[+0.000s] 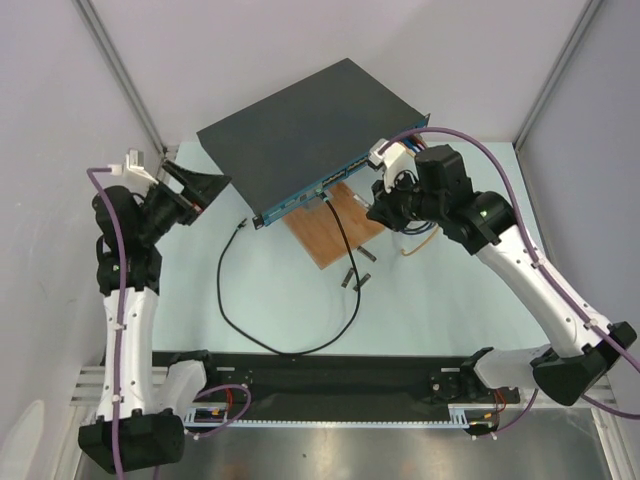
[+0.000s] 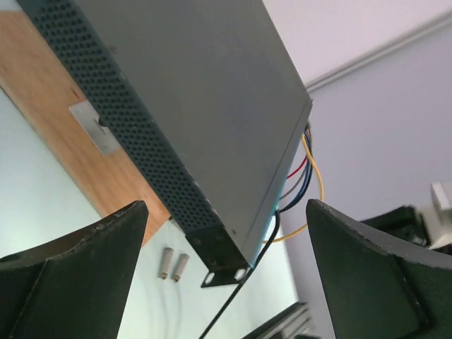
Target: Insert the plug into the switch port
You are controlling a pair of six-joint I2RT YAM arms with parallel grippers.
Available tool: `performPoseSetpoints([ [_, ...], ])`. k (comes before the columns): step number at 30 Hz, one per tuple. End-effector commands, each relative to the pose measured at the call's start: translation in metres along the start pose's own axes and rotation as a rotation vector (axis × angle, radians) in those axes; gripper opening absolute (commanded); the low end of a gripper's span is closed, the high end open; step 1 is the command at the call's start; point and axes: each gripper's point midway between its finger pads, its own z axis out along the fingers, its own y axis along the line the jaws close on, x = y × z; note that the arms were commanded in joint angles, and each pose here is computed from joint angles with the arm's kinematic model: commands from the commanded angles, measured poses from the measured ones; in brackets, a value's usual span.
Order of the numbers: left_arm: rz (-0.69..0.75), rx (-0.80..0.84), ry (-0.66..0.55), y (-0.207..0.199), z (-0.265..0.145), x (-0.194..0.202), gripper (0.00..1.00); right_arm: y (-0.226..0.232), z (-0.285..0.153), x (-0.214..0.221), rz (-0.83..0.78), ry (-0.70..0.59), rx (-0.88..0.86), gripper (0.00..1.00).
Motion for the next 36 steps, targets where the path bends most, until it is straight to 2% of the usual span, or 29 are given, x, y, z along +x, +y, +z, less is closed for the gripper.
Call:
performPoseSetpoints([
  [1, -0.096, 0.147, -0.011, -0.018, 0.0, -0.002, 1.0, -0.01, 0.0, -0.022, -0.045, -0.049, 0.04, 0.0],
  [8, -0.133, 0.167, 0.017, 0.013, 0.023, 0.011, 1.0, -0.013, 0.016, -0.03, -0.016, -0.051, 0.064, 0.0],
  [12, -0.235, 0.137, -0.002, 0.027, 0.033, 0.009, 1.0, -0.014, 0.026, -0.03, -0.012, -0.05, 0.061, 0.0],
  [17, -0.291, 0.148, 0.0, 0.033, 0.048, 0.015, 1.0, -0.019, 0.033, -0.038, -0.004, -0.071, 0.076, 0.0],
  [20, -0.313, 0.16, -0.004, 0.037, 0.056, 0.016, 0.93, -0.018, 0.039, -0.04, 0.013, -0.075, 0.071, 0.0],
  [24, -0.333, 0.183, 0.005, 0.035, 0.066, 0.017, 0.77, -0.019, 0.045, -0.041, 0.023, -0.077, 0.073, 0.0],
  [32, -0.333, 0.186, 0.023, 0.025, 0.079, 0.035, 0.62, -0.014, 0.05, -0.047, 0.039, -0.078, 0.06, 0.0],
  [35, -0.347, 0.178, 0.019, 0.027, 0.081, 0.036, 0.45, -0.011, 0.049, -0.051, 0.056, -0.067, 0.059, 0.0],
  [36, -0.353, 0.173, 0.021, 0.028, 0.081, 0.038, 0.42, -0.011, 0.048, -0.05, 0.064, -0.061, 0.058, 0.0],
])
